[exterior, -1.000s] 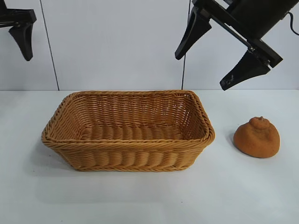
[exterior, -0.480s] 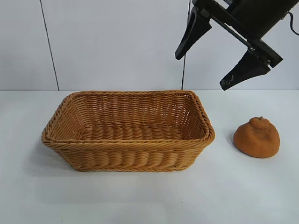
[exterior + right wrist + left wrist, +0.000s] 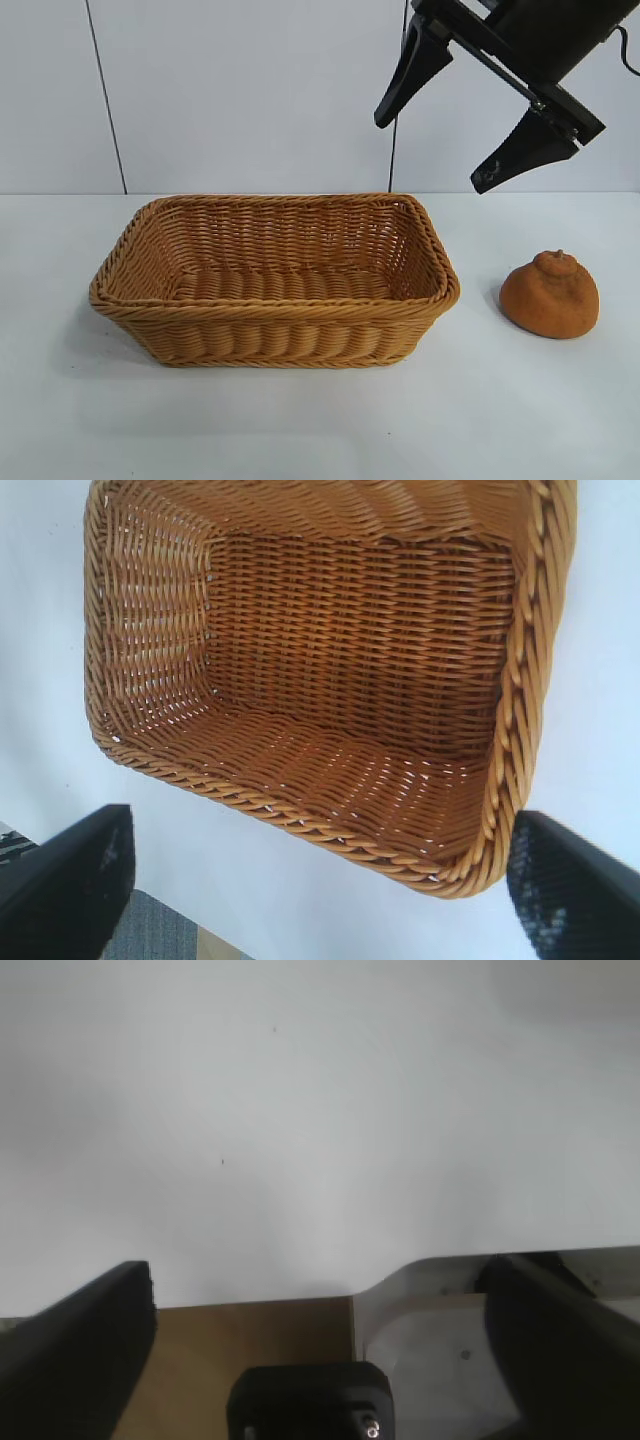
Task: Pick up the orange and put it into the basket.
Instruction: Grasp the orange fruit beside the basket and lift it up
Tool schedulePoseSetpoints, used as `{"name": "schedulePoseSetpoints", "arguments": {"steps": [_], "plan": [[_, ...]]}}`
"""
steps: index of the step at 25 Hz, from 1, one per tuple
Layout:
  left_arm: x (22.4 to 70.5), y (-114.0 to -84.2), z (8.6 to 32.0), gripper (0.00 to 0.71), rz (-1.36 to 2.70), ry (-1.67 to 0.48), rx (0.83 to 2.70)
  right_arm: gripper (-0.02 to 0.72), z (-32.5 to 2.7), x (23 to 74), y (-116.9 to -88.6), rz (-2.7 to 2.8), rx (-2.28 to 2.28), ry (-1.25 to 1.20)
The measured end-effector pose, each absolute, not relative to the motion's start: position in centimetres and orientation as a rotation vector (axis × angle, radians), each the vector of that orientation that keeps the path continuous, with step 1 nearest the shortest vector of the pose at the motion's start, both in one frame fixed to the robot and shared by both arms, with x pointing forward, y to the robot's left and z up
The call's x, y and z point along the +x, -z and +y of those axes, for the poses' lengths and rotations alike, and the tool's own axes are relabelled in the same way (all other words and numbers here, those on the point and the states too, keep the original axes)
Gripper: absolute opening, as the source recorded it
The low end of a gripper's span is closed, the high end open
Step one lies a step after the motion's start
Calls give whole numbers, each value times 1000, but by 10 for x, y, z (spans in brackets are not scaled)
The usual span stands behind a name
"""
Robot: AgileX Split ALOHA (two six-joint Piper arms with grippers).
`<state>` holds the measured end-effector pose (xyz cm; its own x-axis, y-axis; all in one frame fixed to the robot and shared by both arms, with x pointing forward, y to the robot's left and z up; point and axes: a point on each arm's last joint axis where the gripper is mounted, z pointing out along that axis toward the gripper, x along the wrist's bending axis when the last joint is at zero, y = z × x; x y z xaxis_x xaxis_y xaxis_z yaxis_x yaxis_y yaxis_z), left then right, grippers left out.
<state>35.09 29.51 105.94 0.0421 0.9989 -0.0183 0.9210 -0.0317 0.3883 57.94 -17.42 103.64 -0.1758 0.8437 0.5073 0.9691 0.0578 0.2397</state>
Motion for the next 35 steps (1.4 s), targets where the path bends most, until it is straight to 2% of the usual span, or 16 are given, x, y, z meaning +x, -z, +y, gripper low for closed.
{"name": "schedulePoseSetpoints", "arguments": {"steps": [7,15,21,25,30,35], "plan": [[294,-1046,298,638,1796,-596,1858,694,-174,581,-1037,-2103,-1858,804],[267,-1050,298,638,1658,-749,1717,694,-175,582,-1038,-2120,-1858,805],[244,-1053,299,638,1555,-849,1614,694,-179,592,-1062,-2256,-1858,831],[233,-1053,300,638,1507,-893,1565,694,-188,598,-1074,-2339,-1953,775],[233,-1053,300,638,1505,-893,1564,694,-203,598,-1072,-2384,-2052,636],[233,-1053,300,638,1505,-893,1564,694,-236,604,-1072,-2312,-2172,601]]}}
